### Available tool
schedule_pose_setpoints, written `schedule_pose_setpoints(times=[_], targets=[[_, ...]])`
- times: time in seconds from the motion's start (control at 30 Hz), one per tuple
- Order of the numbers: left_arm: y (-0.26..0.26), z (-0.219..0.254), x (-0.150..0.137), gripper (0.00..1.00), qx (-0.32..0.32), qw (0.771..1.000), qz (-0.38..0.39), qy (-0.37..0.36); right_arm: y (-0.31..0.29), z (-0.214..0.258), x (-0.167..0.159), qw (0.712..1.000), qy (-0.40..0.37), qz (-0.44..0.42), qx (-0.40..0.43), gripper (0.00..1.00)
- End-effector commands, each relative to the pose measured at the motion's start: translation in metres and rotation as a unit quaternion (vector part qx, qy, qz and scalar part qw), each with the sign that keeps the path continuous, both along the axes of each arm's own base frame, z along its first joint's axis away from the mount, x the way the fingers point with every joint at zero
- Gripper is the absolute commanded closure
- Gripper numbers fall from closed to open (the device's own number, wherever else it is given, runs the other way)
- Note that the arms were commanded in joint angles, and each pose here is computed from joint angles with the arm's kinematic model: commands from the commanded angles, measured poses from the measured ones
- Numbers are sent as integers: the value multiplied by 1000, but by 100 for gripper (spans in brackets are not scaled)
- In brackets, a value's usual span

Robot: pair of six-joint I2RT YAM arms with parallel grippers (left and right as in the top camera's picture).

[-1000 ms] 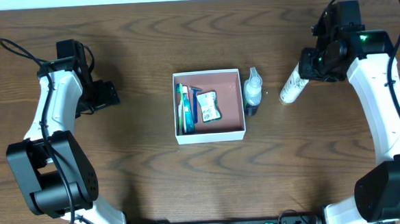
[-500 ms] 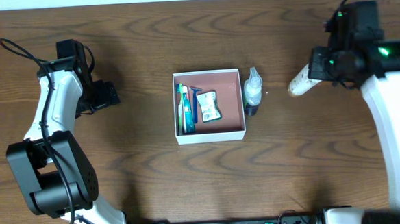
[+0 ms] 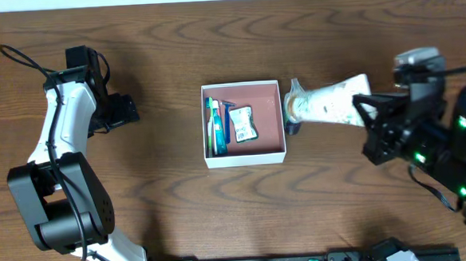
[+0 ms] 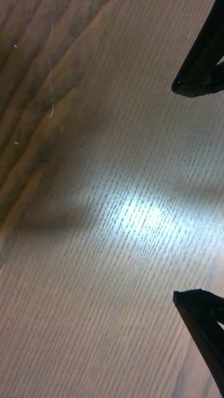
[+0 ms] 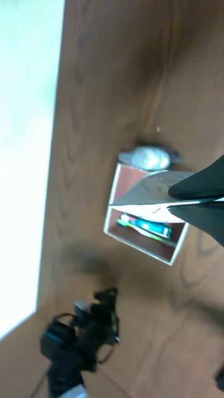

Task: Pack container
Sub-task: 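Reach the right gripper to the white Pantene tube and grasp it, then carry the Pantene tube into the box and release it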

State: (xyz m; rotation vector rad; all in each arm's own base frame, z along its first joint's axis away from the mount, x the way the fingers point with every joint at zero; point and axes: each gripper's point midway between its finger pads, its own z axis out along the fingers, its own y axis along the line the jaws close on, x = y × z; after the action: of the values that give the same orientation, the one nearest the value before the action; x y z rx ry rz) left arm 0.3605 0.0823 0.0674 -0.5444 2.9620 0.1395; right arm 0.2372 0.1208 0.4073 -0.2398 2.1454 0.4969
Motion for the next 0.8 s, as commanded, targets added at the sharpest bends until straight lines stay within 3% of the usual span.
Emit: schedule_pose_setpoints(times=[0.0,0.3,0.53,0.77], targets=[[3,11,1,2,8,1000,7,-13,26,-20,19,999,34,23,-1,99],[3,11,1,2,8,1000,7,-13,91,-84,100,994,74,69,-44,99],[3,11,1,2,8,1000,7,-13,101,-149,138,986,131,47,-92,99],[3,11,1,2,8,1000,7,-13,103,-162,163,986,105,40,-121,99]])
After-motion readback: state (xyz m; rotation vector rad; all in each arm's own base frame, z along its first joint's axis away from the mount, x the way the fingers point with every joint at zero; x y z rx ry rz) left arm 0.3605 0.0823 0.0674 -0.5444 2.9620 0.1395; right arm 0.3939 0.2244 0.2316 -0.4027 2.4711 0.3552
